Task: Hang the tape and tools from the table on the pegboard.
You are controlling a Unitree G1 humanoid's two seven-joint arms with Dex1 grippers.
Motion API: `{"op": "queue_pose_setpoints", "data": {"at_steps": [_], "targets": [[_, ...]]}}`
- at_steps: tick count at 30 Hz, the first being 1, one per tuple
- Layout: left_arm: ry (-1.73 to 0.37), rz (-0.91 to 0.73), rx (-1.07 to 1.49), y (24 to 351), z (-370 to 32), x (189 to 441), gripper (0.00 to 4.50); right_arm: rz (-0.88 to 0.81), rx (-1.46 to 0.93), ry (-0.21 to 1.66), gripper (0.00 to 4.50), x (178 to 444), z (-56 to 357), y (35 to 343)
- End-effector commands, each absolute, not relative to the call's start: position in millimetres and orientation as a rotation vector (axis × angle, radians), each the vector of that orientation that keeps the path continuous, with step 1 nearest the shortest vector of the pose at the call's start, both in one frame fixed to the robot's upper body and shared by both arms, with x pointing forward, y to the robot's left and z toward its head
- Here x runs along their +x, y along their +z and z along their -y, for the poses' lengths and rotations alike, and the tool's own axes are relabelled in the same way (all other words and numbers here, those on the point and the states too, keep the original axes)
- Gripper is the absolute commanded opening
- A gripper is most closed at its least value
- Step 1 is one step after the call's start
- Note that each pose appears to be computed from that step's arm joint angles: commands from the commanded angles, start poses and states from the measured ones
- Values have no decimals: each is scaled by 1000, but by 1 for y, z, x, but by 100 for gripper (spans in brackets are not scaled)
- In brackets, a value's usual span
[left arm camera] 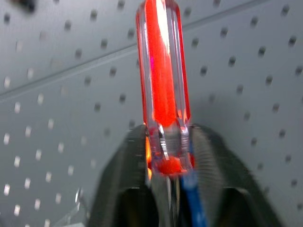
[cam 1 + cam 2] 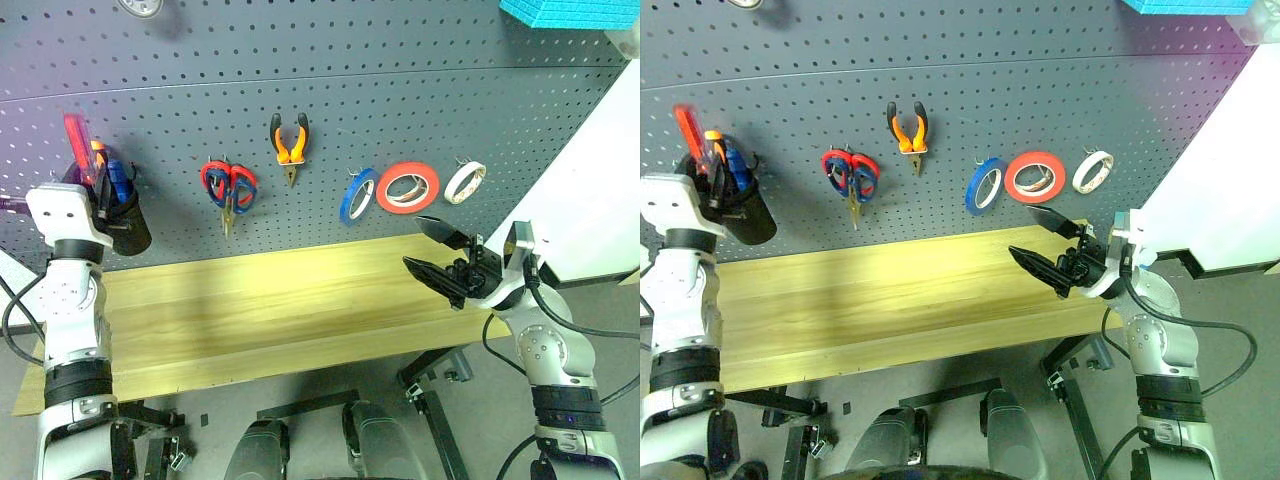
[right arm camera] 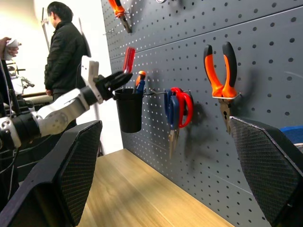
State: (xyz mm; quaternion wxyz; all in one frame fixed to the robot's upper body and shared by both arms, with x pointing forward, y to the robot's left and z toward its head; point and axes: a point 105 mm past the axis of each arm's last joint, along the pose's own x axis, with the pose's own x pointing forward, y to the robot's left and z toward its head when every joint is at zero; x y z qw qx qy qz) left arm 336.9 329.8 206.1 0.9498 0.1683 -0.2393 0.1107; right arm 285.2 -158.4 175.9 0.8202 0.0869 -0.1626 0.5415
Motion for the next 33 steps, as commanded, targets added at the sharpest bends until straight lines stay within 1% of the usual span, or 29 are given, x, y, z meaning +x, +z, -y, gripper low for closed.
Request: {"op": "queue_pose_setpoints", "data": {"at_steps": [1, 6, 10, 14, 17, 19, 22, 23, 26, 30, 33], "targets": [[242, 530, 316, 216, -334, 330, 279, 397, 155, 1158, 450, 282, 161, 189], [210, 560, 302, 224, -326, 331, 447, 399, 162, 1159, 450, 283, 159, 189], [183, 643, 286, 245, -313, 328, 447, 403, 155, 1157, 450, 285, 159, 189], [120, 740, 231, 268, -290, 324, 447, 412, 161, 1160, 450, 285, 158, 189], [29, 810, 239, 291, -264, 323, 447, 420, 168, 1150, 450, 287, 158, 190], [-7, 820, 245, 296, -256, 323, 447, 426, 174, 1142, 450, 288, 159, 191], [-228, 685, 200, 266, -212, 333, 447, 440, 197, 1119, 450, 290, 157, 189], [-265, 646, 175, 258, -204, 335, 447, 439, 200, 1117, 450, 291, 156, 187], [-362, 547, 119, 228, -181, 330, 447, 490, 236, 1010, 450, 300, 159, 189], [-430, 486, 102, 204, -168, 318, 447, 528, 229, 873, 450, 308, 159, 182], [-452, 420, 71, 185, -168, 313, 447, 537, 227, 782, 450, 313, 160, 175]]}}
